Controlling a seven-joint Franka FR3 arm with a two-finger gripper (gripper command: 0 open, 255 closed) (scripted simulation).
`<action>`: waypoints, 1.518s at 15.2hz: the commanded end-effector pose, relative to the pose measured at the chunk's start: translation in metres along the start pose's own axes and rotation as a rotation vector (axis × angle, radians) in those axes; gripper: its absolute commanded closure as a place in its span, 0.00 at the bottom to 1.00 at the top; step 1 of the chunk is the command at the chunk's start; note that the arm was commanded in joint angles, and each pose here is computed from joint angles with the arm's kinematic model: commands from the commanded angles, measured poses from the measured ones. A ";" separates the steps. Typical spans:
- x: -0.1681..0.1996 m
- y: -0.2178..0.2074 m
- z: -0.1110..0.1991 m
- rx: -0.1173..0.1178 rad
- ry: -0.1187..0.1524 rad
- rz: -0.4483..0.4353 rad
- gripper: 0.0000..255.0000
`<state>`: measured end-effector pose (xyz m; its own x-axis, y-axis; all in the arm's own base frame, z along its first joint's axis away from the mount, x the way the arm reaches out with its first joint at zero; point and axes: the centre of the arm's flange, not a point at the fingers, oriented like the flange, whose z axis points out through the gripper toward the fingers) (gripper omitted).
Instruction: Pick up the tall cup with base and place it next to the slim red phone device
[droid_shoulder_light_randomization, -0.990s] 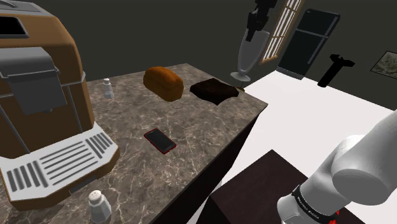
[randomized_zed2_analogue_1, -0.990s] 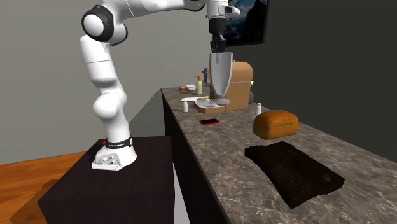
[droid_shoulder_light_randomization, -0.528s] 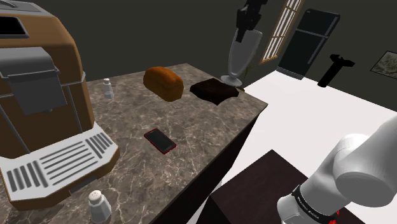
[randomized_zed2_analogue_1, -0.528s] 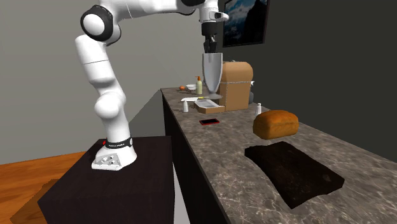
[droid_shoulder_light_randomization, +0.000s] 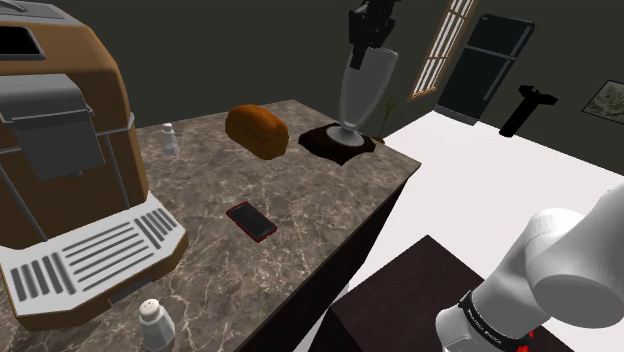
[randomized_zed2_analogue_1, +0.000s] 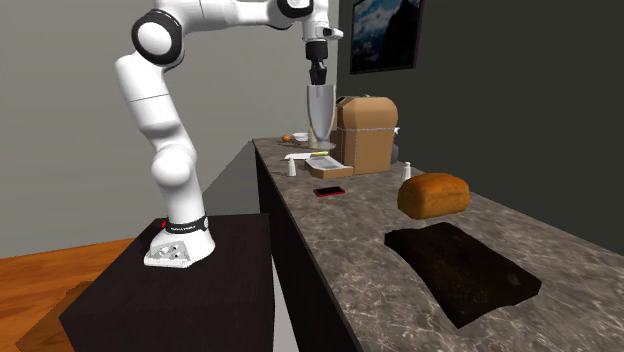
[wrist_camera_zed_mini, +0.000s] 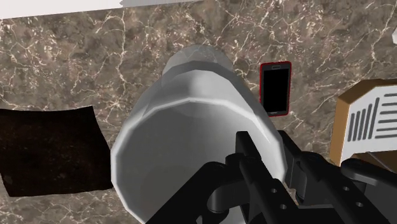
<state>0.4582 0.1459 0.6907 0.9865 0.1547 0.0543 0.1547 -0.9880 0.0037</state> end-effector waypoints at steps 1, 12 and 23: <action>-0.001 -0.005 0.007 0.000 0.001 0.002 1.00; -0.004 -0.006 0.065 0.000 0.001 0.002 1.00; -0.007 -0.006 0.123 0.000 0.001 0.002 1.00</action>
<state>0.4575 0.1520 0.5722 0.9868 0.1527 0.0539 0.1527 -0.9883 0.0038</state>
